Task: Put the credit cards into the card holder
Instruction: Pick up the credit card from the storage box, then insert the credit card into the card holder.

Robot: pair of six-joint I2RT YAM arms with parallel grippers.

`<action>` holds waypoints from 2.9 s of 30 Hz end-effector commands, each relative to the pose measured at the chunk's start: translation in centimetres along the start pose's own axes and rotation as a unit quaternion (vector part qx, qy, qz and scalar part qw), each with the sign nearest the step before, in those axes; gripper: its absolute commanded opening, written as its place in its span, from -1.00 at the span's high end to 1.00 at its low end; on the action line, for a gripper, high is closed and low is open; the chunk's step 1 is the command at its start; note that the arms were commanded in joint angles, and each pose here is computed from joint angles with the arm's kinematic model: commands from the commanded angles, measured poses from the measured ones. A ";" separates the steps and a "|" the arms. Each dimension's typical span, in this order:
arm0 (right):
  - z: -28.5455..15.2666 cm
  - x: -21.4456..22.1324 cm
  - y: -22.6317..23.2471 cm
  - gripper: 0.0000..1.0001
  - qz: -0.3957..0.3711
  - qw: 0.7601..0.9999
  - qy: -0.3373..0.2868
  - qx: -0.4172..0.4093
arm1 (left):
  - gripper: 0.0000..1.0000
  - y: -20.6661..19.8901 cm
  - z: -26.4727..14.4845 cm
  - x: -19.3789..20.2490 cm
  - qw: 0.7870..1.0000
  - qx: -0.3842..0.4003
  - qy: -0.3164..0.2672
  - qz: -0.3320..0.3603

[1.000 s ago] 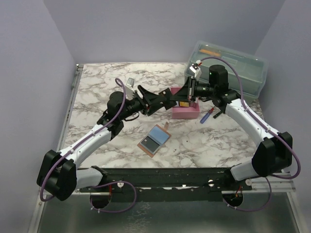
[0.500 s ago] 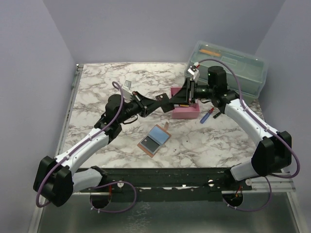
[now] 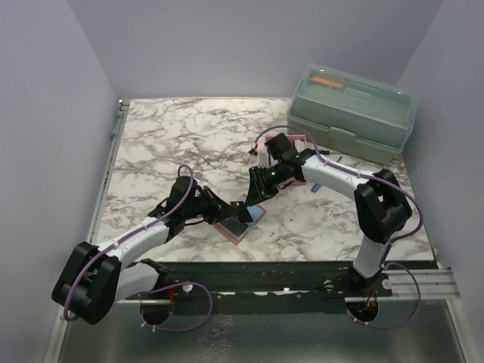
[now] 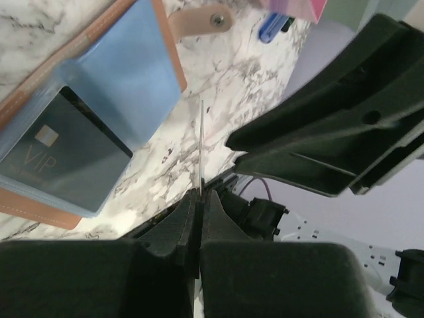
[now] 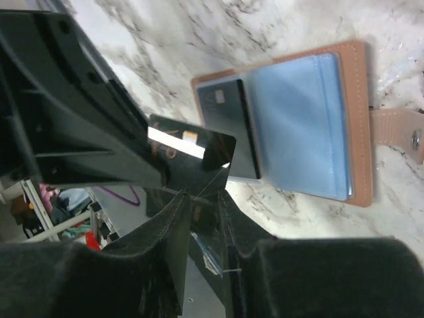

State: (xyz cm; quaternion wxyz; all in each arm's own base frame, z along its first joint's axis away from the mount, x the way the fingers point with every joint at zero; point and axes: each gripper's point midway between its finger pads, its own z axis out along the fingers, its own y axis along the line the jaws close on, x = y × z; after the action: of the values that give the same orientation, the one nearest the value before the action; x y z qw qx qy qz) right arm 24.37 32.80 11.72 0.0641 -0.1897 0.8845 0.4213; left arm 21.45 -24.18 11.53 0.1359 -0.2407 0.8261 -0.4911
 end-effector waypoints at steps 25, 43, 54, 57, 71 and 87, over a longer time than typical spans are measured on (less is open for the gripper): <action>2.4 8.0 -13.2 0.90 0.199 0.949 -0.016 0.244 | 1.00 5.7 0.5 2.3 0.998 -0.039 0.052 -0.019; 2.3 6.5 -11.8 0.90 0.158 0.961 -0.023 0.228 | 1.00 5.6 1.3 1.1 1.000 -0.018 0.024 0.005; -1.2 -0.2 -8.4 0.10 0.020 0.967 -0.062 0.247 | 1.00 6.8 0.3 0.9 0.998 -0.061 0.003 -0.011; -1.2 -2.1 -9.4 -0.17 0.000 0.958 -0.061 0.281 | 1.00 7.0 0.5 0.9 0.998 -0.068 0.006 -0.010; 3.5 -4.5 -10.2 0.44 -0.050 0.971 -0.040 0.230 | 1.00 8.0 1.0 0.2 0.995 -0.095 0.007 -0.015; -1.1 2.9 -11.9 0.99 0.094 0.929 -0.087 0.348 | 1.00 6.9 1.9 -0.2 0.995 -0.061 0.069 0.030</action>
State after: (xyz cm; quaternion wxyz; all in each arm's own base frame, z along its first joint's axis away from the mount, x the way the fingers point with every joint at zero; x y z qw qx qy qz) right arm 28.10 25.52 4.10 0.1838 -0.0708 0.9704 0.1400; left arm 21.19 -22.68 4.74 0.0883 -0.2197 0.8670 -0.4385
